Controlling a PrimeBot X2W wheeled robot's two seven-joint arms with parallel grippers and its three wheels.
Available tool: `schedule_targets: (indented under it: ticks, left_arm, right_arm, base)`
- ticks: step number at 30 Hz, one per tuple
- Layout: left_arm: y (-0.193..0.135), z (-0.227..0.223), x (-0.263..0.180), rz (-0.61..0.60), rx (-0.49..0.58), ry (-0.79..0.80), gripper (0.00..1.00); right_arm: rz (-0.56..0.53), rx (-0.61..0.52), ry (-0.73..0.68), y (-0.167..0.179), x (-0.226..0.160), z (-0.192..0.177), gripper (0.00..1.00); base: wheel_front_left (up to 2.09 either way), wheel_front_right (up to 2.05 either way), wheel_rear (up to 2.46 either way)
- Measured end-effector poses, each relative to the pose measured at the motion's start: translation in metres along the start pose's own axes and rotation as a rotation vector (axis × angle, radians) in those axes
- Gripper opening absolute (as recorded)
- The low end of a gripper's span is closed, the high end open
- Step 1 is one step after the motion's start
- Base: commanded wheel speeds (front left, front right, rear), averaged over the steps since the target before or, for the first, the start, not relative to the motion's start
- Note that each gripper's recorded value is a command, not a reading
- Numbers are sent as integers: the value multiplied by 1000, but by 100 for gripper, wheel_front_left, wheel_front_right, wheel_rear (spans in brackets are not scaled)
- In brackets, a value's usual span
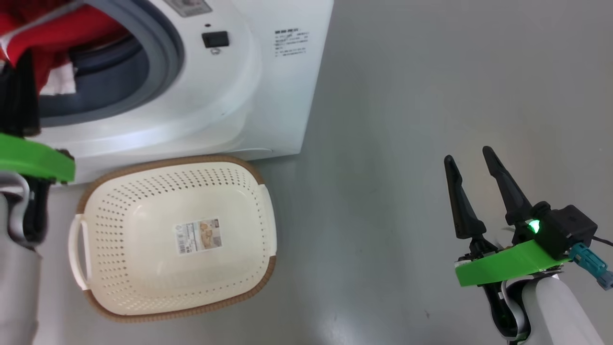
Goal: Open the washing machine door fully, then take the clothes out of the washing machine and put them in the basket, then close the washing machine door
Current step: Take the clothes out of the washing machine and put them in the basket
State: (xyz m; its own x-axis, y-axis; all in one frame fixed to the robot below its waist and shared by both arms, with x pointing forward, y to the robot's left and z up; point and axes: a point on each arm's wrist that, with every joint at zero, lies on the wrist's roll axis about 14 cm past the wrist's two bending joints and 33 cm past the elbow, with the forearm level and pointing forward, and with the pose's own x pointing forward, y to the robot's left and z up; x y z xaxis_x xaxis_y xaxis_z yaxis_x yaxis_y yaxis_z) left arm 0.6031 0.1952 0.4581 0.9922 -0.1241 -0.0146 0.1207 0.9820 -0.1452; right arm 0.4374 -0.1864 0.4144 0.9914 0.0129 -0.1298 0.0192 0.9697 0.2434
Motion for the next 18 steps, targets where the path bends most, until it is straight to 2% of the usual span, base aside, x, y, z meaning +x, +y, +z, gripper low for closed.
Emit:
schedule_targets:
  ticks: [10,18]
  left_arm:
    - [16,34,-51,105,-49,-134,0]
    - [12,64,-86,125,-45,-240,0]
  right_arm:
    - [36,14,-10,14,-2,4,100]
    - [55,17,-12,21,-1,4,100]
  base:
    - [0,0,0]
    - [0,0,0]
